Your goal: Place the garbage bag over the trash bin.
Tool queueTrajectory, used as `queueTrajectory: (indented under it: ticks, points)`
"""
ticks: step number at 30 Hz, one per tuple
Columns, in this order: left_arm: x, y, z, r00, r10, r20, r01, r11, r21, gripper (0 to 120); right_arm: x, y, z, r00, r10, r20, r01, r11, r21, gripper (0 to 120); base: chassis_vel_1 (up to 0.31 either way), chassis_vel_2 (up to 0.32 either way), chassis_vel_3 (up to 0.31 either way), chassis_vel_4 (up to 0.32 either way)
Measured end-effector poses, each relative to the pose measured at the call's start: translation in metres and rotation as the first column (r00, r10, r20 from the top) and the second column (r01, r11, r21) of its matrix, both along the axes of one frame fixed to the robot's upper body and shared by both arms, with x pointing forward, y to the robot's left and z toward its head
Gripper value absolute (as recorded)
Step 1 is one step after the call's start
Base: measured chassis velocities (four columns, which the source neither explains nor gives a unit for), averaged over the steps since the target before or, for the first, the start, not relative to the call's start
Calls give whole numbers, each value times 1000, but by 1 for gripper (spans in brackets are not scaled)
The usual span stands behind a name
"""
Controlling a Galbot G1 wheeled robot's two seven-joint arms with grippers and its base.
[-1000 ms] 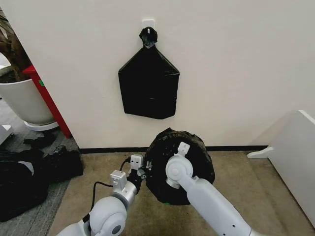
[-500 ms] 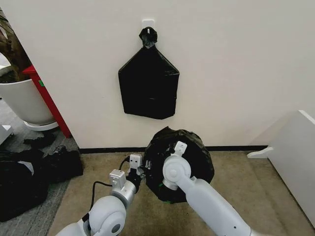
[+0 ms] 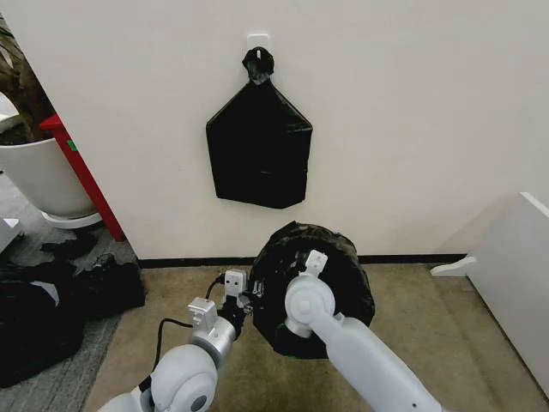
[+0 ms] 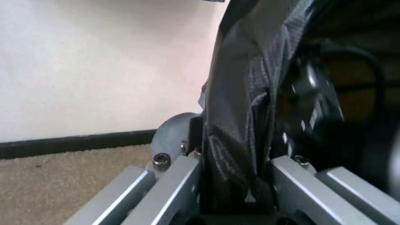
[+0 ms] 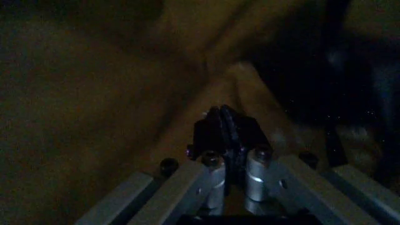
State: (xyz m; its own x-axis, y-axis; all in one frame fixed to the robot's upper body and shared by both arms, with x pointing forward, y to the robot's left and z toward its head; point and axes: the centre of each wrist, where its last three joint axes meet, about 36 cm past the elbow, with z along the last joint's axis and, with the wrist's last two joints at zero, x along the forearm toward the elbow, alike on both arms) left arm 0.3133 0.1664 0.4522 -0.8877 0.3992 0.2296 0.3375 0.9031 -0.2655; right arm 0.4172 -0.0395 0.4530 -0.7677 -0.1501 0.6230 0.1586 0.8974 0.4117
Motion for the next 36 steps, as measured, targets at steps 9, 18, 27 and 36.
queueTrajectory:
  ticks: [9, 18, 27, 36]
  points:
    - [0, 0, 8, 1000, 1, 8, -1, 1000, -21, 0, -3, -2, -29, 998, -7, -64, 4, 999, -46, 0, 0, 0, 0, 0]
    - [1, 4, 8, 1000, 7, 5, -7, 1000, -16, 0, 0, -1, -20, 999, -16, -40, 14, 999, -46, 0, 0, 0, 0, 0]
    - [16, 7, -5, 998, 45, -36, -45, 999, 6, 0, -18, -6, 20, 1000, 21, -10, -20, 1000, 6, 0, 0, 0, 0, 0]
    - [39, 8, 10, 968, 137, -210, -154, 986, -63, 0, -61, -24, 47, 994, 103, 32, -106, 991, 78, 0, 0, 0, 0, 0]
